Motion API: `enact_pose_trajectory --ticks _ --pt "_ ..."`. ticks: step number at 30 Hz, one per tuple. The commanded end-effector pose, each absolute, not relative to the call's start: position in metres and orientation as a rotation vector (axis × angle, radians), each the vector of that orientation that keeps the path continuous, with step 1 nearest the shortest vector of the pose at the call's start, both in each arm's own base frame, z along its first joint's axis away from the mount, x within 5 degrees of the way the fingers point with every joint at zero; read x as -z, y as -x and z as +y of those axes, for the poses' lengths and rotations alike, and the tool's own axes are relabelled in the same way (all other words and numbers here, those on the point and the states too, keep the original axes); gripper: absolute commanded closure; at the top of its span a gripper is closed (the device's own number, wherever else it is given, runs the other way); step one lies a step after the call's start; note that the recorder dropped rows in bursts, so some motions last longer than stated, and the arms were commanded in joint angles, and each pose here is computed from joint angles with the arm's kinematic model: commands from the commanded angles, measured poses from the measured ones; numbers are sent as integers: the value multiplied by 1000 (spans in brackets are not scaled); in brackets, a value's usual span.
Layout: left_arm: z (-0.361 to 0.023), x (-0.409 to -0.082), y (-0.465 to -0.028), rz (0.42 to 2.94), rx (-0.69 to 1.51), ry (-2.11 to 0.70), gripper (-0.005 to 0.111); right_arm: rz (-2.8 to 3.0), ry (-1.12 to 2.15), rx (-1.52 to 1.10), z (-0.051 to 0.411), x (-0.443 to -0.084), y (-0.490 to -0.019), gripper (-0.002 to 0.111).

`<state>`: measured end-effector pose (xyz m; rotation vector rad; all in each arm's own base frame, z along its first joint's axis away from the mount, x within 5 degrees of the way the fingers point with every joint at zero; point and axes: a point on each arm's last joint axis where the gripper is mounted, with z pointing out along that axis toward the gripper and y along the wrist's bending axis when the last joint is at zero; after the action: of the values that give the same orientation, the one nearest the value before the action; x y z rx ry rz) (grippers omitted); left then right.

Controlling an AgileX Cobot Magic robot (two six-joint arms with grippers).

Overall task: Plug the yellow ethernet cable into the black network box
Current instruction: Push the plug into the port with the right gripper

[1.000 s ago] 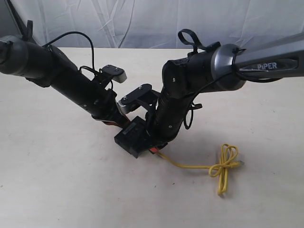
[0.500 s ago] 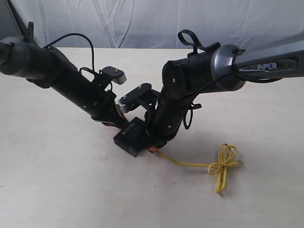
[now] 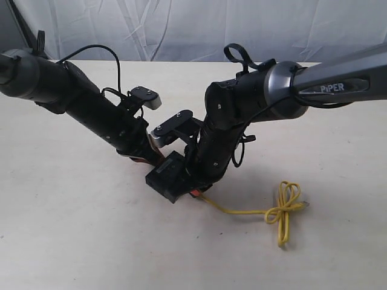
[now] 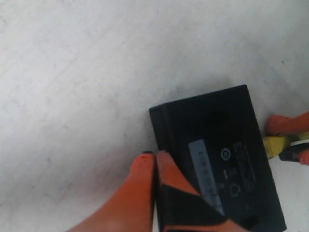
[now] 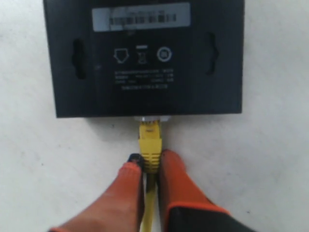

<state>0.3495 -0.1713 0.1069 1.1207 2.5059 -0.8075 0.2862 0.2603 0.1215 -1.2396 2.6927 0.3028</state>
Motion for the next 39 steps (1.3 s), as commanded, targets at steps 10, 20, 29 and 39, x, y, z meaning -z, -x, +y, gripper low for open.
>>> enact_pose_trajectory --ticks 10,20,29,39 --pt "-178 -107 -344 2504 859 -1139 107 2548 1223 -255 264 -129 -300 107" --pt "-174 -105 -349 2527 760 -1097 98 2563 1276 -219 260 -128 -298 51" --pt "-171 -104 -357 2523 667 -1002 80 2589 1356 -168 253 -139 -293 52" --pt "-155 -107 -367 2570 582 -850 81 2620 1308 -150 229 -174 -296 98"
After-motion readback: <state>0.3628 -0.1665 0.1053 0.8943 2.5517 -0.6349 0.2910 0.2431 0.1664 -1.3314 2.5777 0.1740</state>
